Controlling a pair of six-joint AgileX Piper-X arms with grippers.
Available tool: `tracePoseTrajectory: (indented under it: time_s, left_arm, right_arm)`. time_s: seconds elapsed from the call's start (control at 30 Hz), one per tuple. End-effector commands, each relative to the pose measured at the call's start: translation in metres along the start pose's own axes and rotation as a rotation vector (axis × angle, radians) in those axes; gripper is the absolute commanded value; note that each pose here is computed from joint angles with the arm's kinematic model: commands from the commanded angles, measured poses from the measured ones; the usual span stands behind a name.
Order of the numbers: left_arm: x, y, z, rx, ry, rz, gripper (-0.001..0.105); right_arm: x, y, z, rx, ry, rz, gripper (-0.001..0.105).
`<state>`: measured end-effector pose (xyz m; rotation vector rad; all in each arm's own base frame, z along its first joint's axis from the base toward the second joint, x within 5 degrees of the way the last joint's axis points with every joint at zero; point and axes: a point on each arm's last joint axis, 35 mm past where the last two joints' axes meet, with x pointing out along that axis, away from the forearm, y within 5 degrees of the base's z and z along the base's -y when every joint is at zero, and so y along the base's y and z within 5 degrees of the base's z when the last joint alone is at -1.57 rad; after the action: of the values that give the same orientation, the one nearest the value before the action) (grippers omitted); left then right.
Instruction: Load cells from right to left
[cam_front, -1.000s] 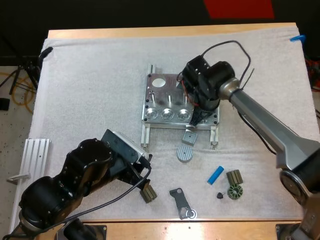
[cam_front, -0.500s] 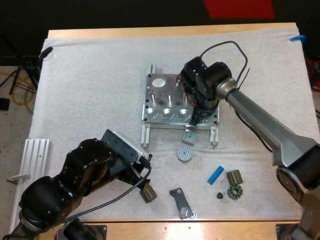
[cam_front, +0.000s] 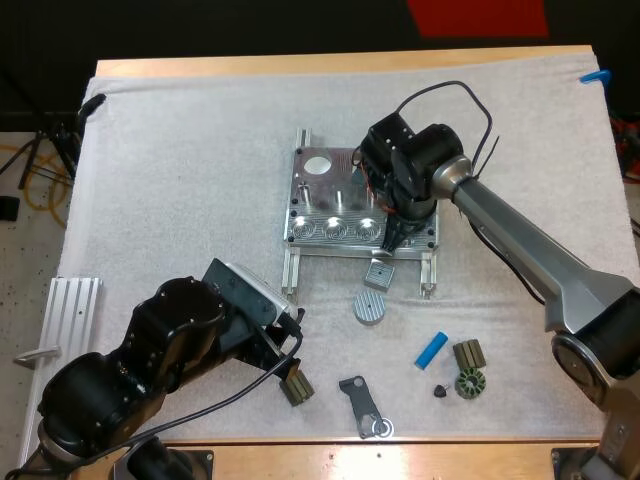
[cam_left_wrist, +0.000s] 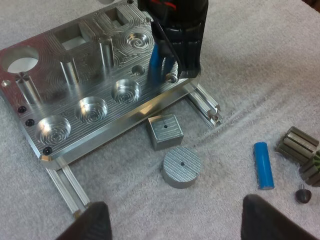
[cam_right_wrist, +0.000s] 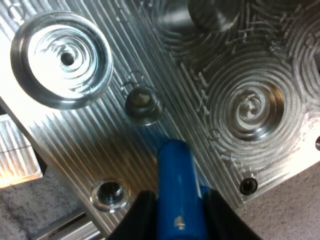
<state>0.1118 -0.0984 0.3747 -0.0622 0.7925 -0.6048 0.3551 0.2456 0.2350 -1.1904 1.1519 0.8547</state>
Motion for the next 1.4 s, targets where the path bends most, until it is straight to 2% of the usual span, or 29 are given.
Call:
tracePoseTrajectory:
  time_s: [0.0,0.07,0.13,0.2,0.27,0.73,0.93,1.23,1.37]
  left_arm:
    - [-0.003,-0.001,0.003,-0.002,-0.027,0.003,0.056]
    - [-0.003,-0.001,0.003,-0.002,-0.027,0.003,0.056]
    - [-0.003,-0.001,0.003,-0.002,-0.027,0.003,0.056]
    - [-0.003,-0.001,0.003,-0.002,-0.027,0.003,0.056]
    - [-0.003,-0.001,0.003,-0.002,-0.027,0.003,0.056]
    - [-0.003,-0.001,0.003,-0.002,-0.027,0.003,0.056]
    - [-0.003,-0.001,0.003,-0.002,-0.027,0.003,0.056]
    - [-0.003,-0.001,0.003,-0.002,-0.027,0.003,0.056]
    - [-0.003,-0.001,0.003,0.016,-0.027,0.003,0.056]
  right_arm:
    - [0.0,-0.004,0.001,-0.004,-0.011,-0.023,0.001]
    - [0.0,-0.004,0.001,-0.004,-0.011,-0.023,0.009]
    - [0.0,-0.005,0.001,-0.003,-0.001,-0.036,0.027]
    - [0.0,-0.006,0.0,-0.002,0.02,-0.061,0.039]
    - [0.0,-0.006,0.0,-0.002,0.024,-0.065,0.044]
    - [-0.04,-0.012,-0.001,0.053,-0.08,-0.149,0.044]
    - [-0.049,-0.018,-0.001,0.075,-0.067,-0.226,0.044]
    - [-0.048,-0.018,-0.001,0.081,-0.075,-0.223,0.044]
    - [-0.049,-0.016,-0.002,0.166,-0.072,-0.209,0.044]
